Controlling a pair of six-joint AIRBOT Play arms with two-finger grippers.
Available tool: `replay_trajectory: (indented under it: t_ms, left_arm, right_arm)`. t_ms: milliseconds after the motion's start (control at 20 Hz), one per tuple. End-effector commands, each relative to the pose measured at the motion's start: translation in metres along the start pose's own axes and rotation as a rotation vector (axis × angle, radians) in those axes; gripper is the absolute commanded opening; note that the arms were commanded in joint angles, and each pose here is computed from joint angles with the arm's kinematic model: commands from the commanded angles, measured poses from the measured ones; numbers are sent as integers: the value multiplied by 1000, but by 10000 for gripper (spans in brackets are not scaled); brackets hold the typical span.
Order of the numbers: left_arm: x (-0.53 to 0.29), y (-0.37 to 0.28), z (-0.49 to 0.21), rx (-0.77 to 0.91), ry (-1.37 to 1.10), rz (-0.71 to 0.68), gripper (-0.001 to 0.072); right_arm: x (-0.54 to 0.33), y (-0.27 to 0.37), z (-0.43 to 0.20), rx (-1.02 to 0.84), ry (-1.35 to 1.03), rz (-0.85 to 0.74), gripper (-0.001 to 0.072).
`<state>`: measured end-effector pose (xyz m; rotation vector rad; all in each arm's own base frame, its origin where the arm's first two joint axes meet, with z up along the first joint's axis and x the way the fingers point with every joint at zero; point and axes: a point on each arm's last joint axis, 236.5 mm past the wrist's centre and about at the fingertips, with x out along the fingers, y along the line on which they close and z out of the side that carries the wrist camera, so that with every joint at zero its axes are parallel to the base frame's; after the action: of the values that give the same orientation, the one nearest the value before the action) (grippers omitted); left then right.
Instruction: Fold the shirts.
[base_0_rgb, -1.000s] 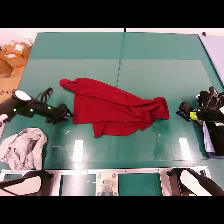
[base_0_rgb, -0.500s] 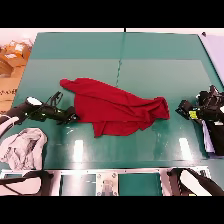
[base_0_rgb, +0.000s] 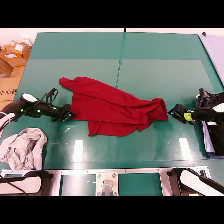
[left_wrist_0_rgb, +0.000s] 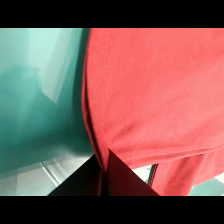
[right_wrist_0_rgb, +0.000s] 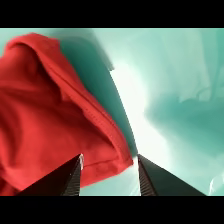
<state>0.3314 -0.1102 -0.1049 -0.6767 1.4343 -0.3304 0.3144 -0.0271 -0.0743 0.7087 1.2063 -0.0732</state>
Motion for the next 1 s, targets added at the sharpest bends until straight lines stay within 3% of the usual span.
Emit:
replay_trajectory:
  t_ms: [0, 50, 150, 250, 300, 350, 500, 650, 850, 950]
  left_arm:
    - [-1, -1, -2, 3, 9, -3, 22]
    - [-1, -1, -2, 3, 13, -4, 22]
    - [-1, -1, -3, 3, 15, -5, 22]
    - [-1, -1, -3, 3, 15, -5, 22]
    - [-1, -1, -3, 4, 15, -5, 22]
    - [-1, -1, -3, 10, 17, -4, 22]
    - [-19, -14, -2, 90, 40, 0, 20]
    - [-84, -58, 26, 250, -51, 35, 20]
    - [-246, -183, 55, 564, -473, 31, 21]
    - [-350, -258, 31, 745, -754, 17, 21]
  right_arm:
    - [29, 8, -10, -21, 78, 91, 399]
    - [35, 8, -12, -20, 93, 103, 390]
    - [39, 6, -14, -11, 108, 102, 272]
    - [39, 6, -13, -36, 104, 104, 225]
    - [38, 7, -12, -37, 102, 105, 92]
    - [36, 10, -12, -46, 110, 113, 14]
    - [17, 35, -8, -109, 154, 181, 12]
    - [-47, 106, 25, -196, 64, 359, 12]
    - [-225, 243, 69, -392, -356, 696, 12]
    - [-331, 293, 66, -504, -626, 794, 13]
